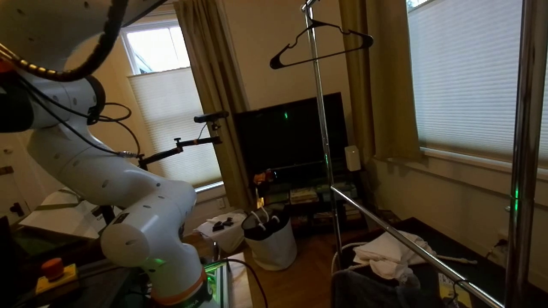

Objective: Pick up the white coat hanger and hang it on the bottom rail

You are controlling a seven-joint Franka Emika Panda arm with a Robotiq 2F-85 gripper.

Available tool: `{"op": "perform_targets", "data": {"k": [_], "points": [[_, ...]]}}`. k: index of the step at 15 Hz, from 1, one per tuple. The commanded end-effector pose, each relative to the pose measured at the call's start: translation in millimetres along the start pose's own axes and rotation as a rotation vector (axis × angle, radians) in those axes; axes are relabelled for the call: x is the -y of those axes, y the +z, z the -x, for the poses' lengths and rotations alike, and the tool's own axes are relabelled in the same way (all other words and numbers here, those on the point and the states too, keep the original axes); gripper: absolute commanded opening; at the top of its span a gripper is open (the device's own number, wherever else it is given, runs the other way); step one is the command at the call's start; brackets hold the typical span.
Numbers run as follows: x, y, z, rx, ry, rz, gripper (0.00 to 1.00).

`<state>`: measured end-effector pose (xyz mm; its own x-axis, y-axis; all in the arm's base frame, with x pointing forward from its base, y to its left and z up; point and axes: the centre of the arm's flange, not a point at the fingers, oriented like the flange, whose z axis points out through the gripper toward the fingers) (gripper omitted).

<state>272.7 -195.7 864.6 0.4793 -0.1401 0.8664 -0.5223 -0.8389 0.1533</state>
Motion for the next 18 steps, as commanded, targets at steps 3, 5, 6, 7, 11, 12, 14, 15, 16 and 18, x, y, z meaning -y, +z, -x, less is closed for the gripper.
{"op": "perform_targets", "data": {"k": [3,5,6,7,11,12,14,15,16,18], "points": [[-3,1,-3,0.020,-0.005,-0.030,1.00],[-35,7,-3,0.081,0.000,-0.077,1.00],[-54,14,-2,0.119,0.014,-0.100,1.00],[-71,19,1,0.156,0.016,-0.118,1.00],[-105,57,7,0.287,0.069,-0.188,1.00],[-100,64,6,0.303,0.064,-0.183,1.00],[-92,80,-1,0.331,0.075,-0.211,1.00],[-87,86,-2,0.350,0.076,-0.228,1.00],[-80,94,-3,0.372,0.065,-0.257,1.00],[-69,106,-3,0.427,0.042,-0.291,0.99]]}}
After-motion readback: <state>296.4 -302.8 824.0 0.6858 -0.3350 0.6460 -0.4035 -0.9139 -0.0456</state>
